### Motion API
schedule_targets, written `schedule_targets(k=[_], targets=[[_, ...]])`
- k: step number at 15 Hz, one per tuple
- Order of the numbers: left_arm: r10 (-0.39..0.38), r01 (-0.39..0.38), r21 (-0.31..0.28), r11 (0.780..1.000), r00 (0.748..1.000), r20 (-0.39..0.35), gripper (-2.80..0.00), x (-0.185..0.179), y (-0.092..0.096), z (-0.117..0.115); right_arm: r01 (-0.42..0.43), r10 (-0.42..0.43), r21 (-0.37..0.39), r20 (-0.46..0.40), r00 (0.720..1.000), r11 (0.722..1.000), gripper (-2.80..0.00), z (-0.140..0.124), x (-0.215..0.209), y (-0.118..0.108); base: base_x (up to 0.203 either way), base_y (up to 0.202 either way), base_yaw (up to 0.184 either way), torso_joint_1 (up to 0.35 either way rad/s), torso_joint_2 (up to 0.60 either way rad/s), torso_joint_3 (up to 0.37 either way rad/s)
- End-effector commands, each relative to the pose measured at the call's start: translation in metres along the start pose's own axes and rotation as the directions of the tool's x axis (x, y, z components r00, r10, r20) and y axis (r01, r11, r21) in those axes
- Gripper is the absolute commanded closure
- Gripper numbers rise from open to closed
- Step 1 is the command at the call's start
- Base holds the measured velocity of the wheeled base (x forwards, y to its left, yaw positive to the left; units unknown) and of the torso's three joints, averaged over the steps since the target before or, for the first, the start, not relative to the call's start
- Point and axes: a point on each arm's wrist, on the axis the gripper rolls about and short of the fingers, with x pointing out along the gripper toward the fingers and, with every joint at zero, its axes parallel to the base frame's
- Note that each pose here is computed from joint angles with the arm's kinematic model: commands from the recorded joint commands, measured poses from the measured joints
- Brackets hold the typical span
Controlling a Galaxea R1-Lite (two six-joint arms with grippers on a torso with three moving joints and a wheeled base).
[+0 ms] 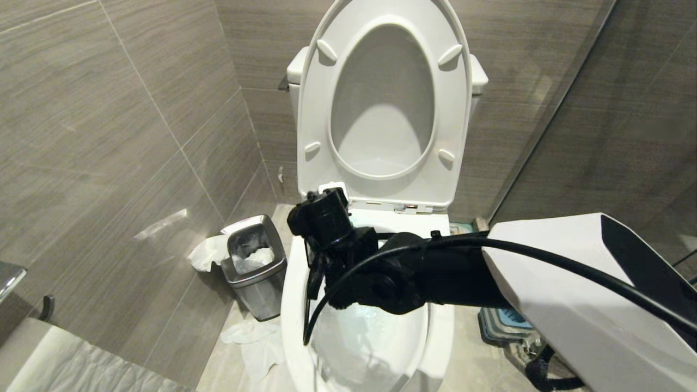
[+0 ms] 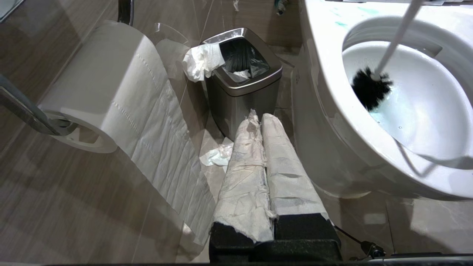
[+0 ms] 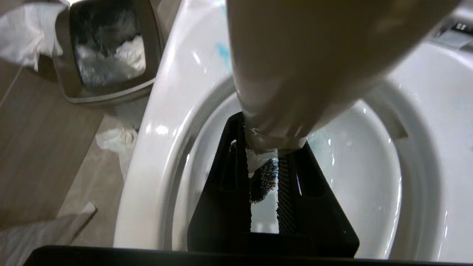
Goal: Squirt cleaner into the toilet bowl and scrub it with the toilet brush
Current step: Scrub the toilet bowl
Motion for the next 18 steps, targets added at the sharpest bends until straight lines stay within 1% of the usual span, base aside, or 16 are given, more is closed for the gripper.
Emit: schedule_targets(k=[1,3,5,7,10,11,13,18], targets=[[-0.001,0.001,0.0,1.0,1.0,-0.001,0.0,0.0,0.0,0.0,0.007,-0.007,-0.003,-0.034,0.999,1.0,0.0,-0.007,-0.023,-0.008,0.0,0.0,0.0,0.0,0.0,0.0],[-0.001,0.001,0.0,1.0,1.0,-0.001,0.0,0.0,0.0,0.0,0.027,-0.027,0.001,-0.073,0.997,1.0,0.0,-0.017,-0.037,-0.023,0.0,0.0,0.0,0.0,0.0,0.0],[0.001,-0.001,0.0,1.0,1.0,-0.001,0.0,0.0,0.0,0.0,0.075,-0.071,0.031,-0.1,0.992,0.997,0.0,-0.021,-0.047,-0.045,0.0,0.0,0.0,0.0,0.0,0.0],[0.0,0.0,0.0,1.0,1.0,-0.001,0.0,0.0,0.0,0.0,0.133,-0.125,0.084,-0.091,0.988,0.988,0.0,-0.008,-0.045,-0.073,0.0,0.0,0.0,0.0,0.0,0.0],[0.001,-0.001,0.0,1.0,1.0,-0.001,0.0,0.0,0.0,0.0,0.191,-0.183,0.129,-0.071,0.981,0.973,0.0,0.009,-0.033,-0.098,0.0,0.0,0.0,0.0,0.0,0.0],[0.0,0.0,0.0,1.0,1.0,-0.002,0.0,0.0,0.0,0.0,0.2,-0.193,0.136,-0.067,0.979,0.97,0.0,0.012,-0.029,-0.103,0.0,0.0,0.0,0.0,0.0,0.0],[0.0,0.0,0.0,1.0,1.0,-0.001,0.0,0.0,0.0,0.0,0.2,-0.193,0.149,-0.059,0.979,0.968,0.0,0.015,-0.02,-0.1,0.0,0.0,0.0,0.0,0.0,0.0],[0.001,-0.001,0.0,1.0,1.0,-0.002,0.0,0.0,0.0,0.0,0.165,-0.165,0.18,-0.013,0.986,0.97,0.0,0.018,0.031,-0.072,0.0,0.0,0.0,0.0,0.0,0.0]])
